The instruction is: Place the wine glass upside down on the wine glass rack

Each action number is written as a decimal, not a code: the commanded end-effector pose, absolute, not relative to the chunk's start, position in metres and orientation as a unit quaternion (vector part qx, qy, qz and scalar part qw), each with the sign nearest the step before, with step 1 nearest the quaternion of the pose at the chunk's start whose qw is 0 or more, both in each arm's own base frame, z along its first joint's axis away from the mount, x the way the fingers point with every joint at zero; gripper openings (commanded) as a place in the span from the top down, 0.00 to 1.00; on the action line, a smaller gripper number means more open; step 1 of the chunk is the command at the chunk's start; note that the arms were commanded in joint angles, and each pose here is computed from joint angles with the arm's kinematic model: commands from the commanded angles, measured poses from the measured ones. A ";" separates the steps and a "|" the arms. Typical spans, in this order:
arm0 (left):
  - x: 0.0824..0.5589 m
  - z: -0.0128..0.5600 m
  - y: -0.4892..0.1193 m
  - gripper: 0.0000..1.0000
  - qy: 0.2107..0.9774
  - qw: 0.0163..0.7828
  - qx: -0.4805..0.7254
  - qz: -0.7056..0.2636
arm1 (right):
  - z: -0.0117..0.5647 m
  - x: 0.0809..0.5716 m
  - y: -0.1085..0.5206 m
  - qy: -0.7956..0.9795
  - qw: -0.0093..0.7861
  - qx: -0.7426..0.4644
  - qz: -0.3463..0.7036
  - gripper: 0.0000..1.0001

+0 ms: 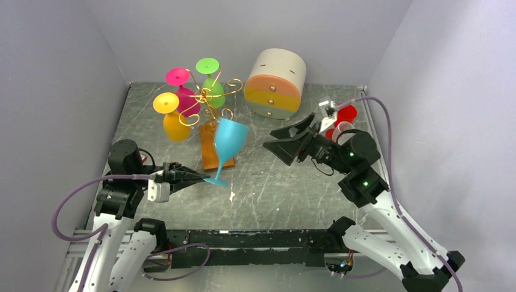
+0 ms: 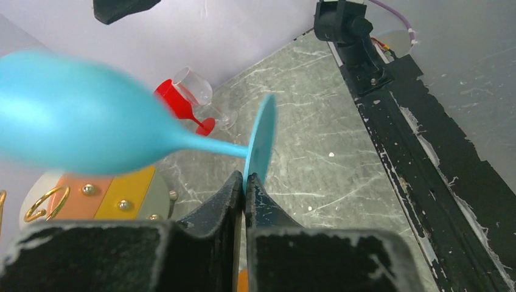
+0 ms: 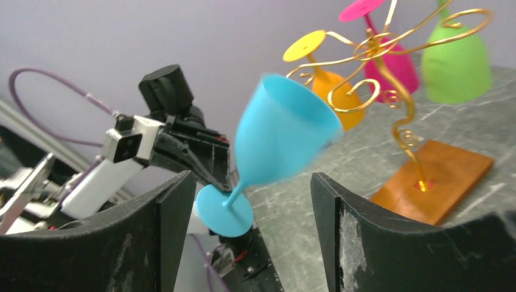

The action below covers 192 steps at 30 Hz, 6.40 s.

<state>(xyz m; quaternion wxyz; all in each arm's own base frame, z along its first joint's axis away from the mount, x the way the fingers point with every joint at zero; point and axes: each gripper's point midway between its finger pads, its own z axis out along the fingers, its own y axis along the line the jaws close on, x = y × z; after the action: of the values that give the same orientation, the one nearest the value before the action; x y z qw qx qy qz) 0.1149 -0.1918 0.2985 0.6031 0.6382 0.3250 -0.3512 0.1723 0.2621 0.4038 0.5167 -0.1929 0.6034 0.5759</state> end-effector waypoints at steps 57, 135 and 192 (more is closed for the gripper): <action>0.102 0.427 -0.149 0.93 0.622 0.595 0.099 -0.499 | 0.331 0.213 0.220 0.716 0.557 -0.145 0.395 0.00; 0.198 0.411 -0.147 0.93 0.681 0.415 -0.189 -0.573 | 0.335 0.215 0.201 0.715 0.584 -0.129 0.362 0.00; 0.285 0.384 -0.110 0.93 0.672 0.476 -0.302 -0.480 | 0.338 0.209 0.199 0.708 0.589 -0.127 0.369 0.00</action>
<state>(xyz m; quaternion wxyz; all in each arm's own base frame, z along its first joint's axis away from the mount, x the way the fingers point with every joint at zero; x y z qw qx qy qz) 0.2855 -0.1216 0.3701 0.4429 -0.2984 0.6847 -0.4959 0.2101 0.1989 0.3344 0.5823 -0.1248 0.7137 0.3687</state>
